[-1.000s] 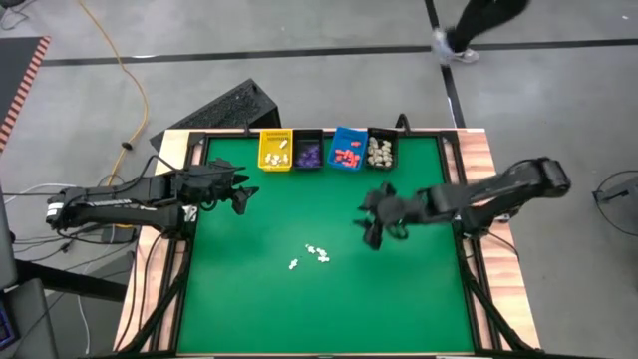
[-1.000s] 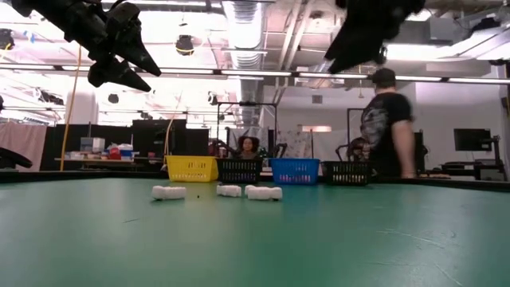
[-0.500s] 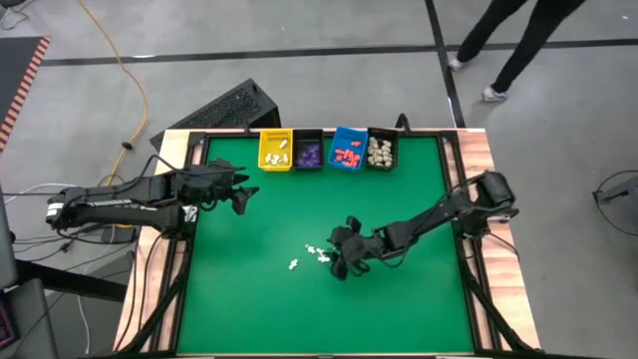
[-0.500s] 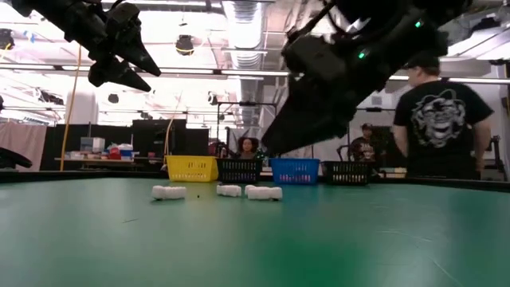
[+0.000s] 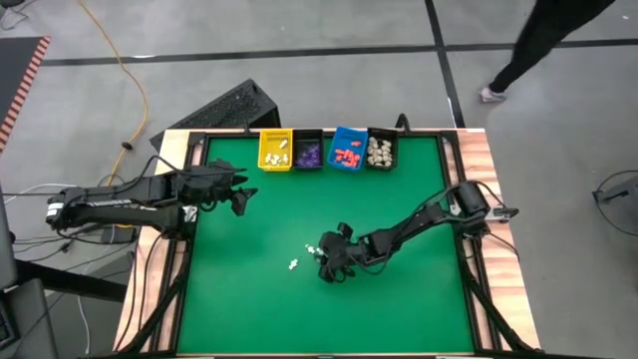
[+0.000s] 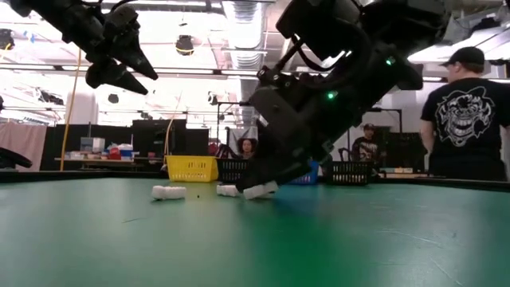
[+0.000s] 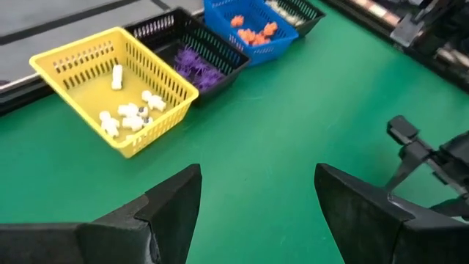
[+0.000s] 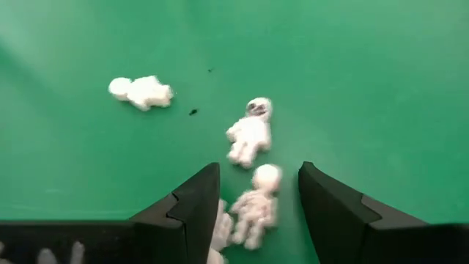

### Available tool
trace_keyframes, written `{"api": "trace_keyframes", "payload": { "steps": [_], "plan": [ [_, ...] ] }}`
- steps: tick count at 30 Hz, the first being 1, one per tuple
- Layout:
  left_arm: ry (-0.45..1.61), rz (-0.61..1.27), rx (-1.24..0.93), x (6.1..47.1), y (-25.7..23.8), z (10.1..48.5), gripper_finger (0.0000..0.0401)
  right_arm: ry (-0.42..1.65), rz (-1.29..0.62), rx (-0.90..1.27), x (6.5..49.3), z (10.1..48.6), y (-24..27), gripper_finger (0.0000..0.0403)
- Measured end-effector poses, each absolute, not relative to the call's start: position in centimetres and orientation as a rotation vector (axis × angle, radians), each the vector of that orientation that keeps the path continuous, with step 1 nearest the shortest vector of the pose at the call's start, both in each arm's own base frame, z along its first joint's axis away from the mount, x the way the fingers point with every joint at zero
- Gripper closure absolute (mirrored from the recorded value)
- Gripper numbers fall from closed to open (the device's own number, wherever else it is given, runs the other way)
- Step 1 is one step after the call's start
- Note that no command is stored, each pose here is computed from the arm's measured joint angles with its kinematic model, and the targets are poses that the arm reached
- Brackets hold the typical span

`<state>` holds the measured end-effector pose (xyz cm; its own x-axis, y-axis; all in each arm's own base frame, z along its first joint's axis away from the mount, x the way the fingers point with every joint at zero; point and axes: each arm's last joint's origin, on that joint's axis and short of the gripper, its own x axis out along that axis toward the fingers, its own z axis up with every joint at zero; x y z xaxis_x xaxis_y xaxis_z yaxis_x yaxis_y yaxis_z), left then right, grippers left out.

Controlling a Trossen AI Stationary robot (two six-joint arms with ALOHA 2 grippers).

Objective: Sort Halloween decoration
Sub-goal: Put the white skeleton toy into the yellow basket

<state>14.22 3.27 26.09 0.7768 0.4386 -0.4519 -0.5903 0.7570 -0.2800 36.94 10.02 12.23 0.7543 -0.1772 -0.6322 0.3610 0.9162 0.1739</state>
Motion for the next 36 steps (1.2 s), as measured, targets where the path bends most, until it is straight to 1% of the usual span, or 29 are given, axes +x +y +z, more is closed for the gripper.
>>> {"api": "trace_keyframes", "payload": {
  "steps": [4, 13, 16, 18, 21, 26, 30, 33, 36],
  "plan": [
    [0.382, 0.577, -0.427, 14.2, 3.3, 26.0, 0.0145, 0.660, -0.334, 0.337, 36.7, 11.9, 10.5, 0.0220],
    [0.380, 0.583, -0.425, 14.2, 3.3, 26.0, 0.0145, 0.638, -0.378, 0.419, 36.5, 12.1, 10.8, 0.0339],
    [0.380, 0.585, -0.422, 14.2, 3.3, 26.0, 0.0145, 0.620, -0.375, 0.431, 36.4, 12.7, 10.7, 0.0372],
    [0.379, 0.584, -0.421, 14.2, 3.3, 26.1, 0.0145, 0.616, -0.375, 0.432, 36.4, 13.2, 10.5, 0.0385],
    [0.377, 0.584, -0.421, 14.2, 3.3, 26.1, 0.0145, 0.604, -0.366, 0.406, 36.2, 14.4, 9.9, 0.0389],
    [0.375, 0.584, -0.421, 14.2, 3.3, 26.1, 0.0145, 0.531, -0.372, 0.380, 36.2, 17.2, 8.3, 0.0386],
    [0.375, 0.589, -0.419, 14.2, 3.3, 26.1, 0.0145, 0.478, -0.366, 0.320, 36.1, 19.5, 6.7, 0.0383],
    [0.374, 0.590, -0.419, 14.2, 3.3, 26.1, 0.0145, 0.487, -0.303, 0.293, 36.0, 20.5, 5.9, 0.0370],
    [0.374, 0.590, -0.419, 14.2, 3.3, 26.1, 0.0145, 0.533, -0.269, 0.292, 35.8, 20.0, 6.3, 0.0347]
  ]
}}
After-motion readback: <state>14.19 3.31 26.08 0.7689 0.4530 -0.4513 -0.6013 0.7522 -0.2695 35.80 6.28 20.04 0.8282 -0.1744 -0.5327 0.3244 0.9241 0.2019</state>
